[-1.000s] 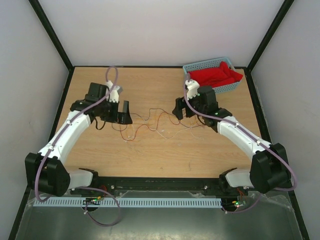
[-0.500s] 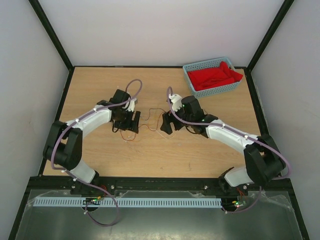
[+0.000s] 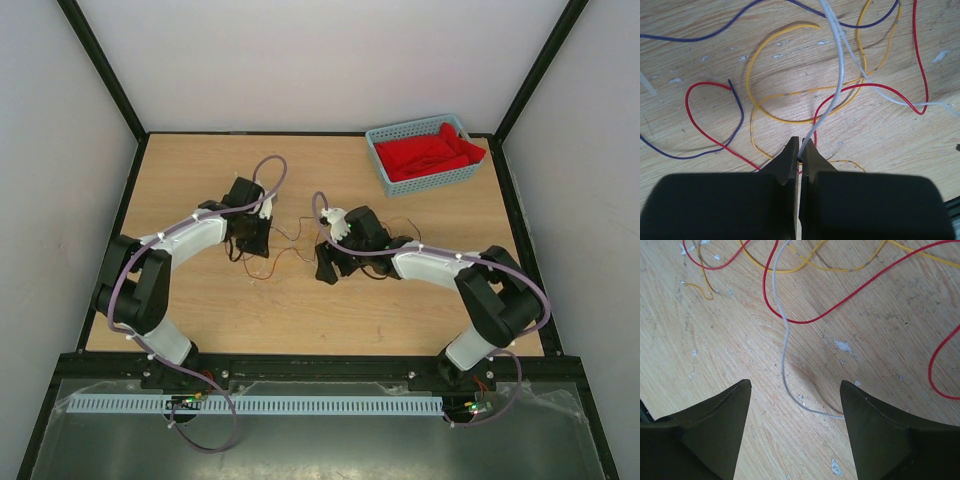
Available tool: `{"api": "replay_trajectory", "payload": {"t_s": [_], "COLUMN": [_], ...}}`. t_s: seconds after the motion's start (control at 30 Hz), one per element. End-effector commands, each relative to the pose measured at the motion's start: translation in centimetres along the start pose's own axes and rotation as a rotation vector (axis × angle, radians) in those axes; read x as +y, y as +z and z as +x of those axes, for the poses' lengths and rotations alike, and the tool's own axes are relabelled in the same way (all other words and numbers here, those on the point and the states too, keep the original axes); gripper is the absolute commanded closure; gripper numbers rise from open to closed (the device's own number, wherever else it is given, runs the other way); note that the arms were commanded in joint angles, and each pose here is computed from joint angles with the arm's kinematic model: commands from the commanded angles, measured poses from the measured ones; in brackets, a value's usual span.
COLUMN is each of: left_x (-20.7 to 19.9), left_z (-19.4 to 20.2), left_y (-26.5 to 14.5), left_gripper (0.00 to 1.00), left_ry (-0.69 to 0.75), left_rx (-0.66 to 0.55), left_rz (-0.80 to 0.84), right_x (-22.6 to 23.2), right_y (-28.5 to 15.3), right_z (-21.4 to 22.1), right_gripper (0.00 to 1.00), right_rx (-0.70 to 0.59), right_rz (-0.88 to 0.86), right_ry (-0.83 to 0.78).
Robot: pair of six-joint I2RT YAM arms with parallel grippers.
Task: Zip-tie the wires
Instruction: Straighten the cable at the center of the board.
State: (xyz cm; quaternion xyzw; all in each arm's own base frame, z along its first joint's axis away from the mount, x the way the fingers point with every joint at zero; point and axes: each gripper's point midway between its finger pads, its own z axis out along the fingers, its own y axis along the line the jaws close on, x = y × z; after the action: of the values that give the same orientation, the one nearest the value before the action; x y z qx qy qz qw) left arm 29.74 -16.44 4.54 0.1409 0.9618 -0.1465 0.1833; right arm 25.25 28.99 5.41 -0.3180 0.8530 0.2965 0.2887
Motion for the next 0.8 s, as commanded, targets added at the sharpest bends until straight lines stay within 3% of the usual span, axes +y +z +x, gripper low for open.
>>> {"api": "replay_trajectory", "payload": {"t_s": [0.0, 0.13, 0.2, 0.33, 0.43, 0.77], "left_x": [-0.4, -0.1, 0.2, 1.3, 2.2, 4.6], "left_z": [-0.7, -0.3, -0.2, 0.3, 0.8, 2.6], "left_y": [-0.3, -1.2, -1.8, -3.3, -4.2, -5.2], "left_gripper": [1.00, 1.00, 1.00, 1.00, 1.00, 1.00], "left_ry": [0.009, 0.005, -0.009, -0.062, -0.106, -0.163], "left_rx": [-0.034, -0.054, -0.070, -0.103, -0.124, -0.112], "left_rz": [0.018, 0.008, 0.010, 0.017, 0.028, -0.034], "right_x": [0.2, 0.2, -0.2, -1.5, -2.4, -5.2], "right_y": [1.0, 1.6, 1.7, 0.7, -0.7, -7.5], "right_z": [-0.7, 0.0, 0.4, 0.0, -1.4, -8.6], "right_gripper": [0.19, 0.28, 0.39, 0.73, 0.88, 0.95], "right_rx": [-0.020, 0.012, 0.032, 0.045, 0.016, -0.118], "right_rz": [-0.008, -0.010, 0.010, 0.097, 0.175, 0.403], "right_ry": [-0.028, -0.043, -0.049, -0.081, -0.101, -0.105]}}
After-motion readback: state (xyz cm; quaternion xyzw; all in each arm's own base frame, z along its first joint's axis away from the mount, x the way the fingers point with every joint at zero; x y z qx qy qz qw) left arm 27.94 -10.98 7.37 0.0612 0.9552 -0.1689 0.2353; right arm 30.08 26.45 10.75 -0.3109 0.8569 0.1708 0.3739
